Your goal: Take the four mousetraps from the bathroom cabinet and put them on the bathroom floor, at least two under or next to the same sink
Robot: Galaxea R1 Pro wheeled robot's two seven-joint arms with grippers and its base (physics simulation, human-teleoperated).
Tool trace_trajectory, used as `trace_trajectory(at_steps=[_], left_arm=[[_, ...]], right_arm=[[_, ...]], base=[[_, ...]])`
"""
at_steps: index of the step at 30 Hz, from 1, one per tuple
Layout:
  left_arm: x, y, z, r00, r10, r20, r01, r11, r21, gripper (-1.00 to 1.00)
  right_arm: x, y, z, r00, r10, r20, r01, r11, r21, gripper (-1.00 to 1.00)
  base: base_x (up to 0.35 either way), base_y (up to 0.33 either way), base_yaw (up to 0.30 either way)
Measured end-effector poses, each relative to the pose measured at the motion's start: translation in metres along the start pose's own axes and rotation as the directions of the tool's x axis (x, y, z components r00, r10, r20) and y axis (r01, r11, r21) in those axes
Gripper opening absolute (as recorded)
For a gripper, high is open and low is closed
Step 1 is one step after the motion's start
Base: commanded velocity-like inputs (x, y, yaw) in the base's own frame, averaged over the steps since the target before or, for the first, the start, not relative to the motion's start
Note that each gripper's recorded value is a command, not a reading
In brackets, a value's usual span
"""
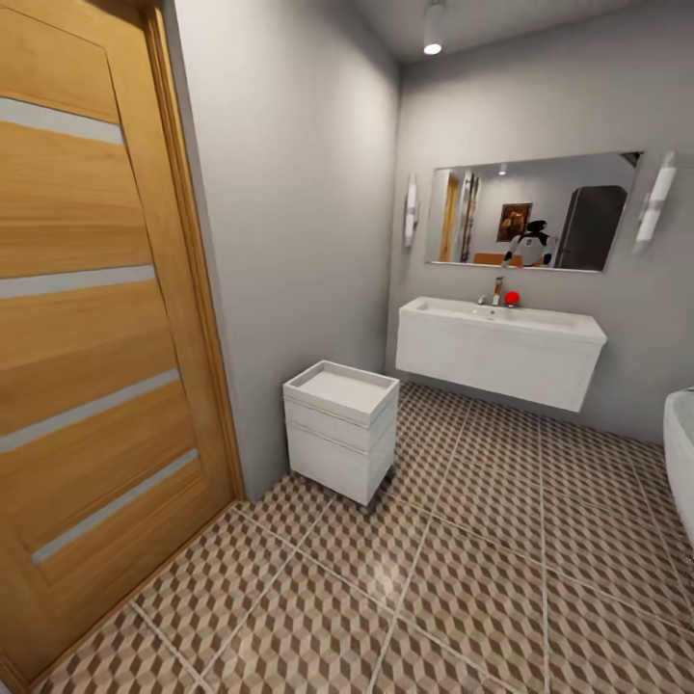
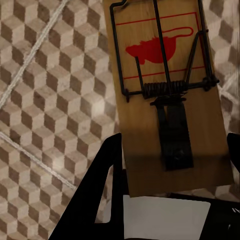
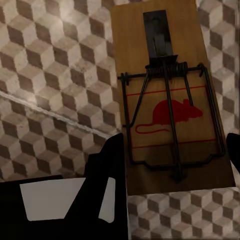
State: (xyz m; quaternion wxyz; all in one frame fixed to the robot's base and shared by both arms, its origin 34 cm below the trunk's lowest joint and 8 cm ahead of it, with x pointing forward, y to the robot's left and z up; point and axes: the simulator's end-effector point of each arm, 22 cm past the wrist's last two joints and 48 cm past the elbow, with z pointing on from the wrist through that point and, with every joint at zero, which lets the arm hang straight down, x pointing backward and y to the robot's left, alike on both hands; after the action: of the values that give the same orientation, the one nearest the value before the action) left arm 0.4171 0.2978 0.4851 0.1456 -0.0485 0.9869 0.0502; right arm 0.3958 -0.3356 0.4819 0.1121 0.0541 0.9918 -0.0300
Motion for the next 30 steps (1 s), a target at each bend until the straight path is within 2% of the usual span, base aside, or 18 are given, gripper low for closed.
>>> trace_trajectory(at_steps=[24,30], left_arm=[[0.0001,-0.0025,-0.0002,1.0,0.002,0.0,-0.002,1.0,0.002,-1.0],[0.0,-0.0031,-0.0005,1.0,0.005,0.0,-0.005,1.0,0.003,-1.0]], right_arm=[[0.0001,0.0013,0.0,1.0,0.0,0.0,0.0,1.0,-0.002,-1.0],[0.0003,0.0011,-0.0002,1.0,-0.001,0.0,0.001,1.0,-0.001,-1.0]], base=[[0.002,0.0,-0.3],[0.22,0.0,-0.3]])
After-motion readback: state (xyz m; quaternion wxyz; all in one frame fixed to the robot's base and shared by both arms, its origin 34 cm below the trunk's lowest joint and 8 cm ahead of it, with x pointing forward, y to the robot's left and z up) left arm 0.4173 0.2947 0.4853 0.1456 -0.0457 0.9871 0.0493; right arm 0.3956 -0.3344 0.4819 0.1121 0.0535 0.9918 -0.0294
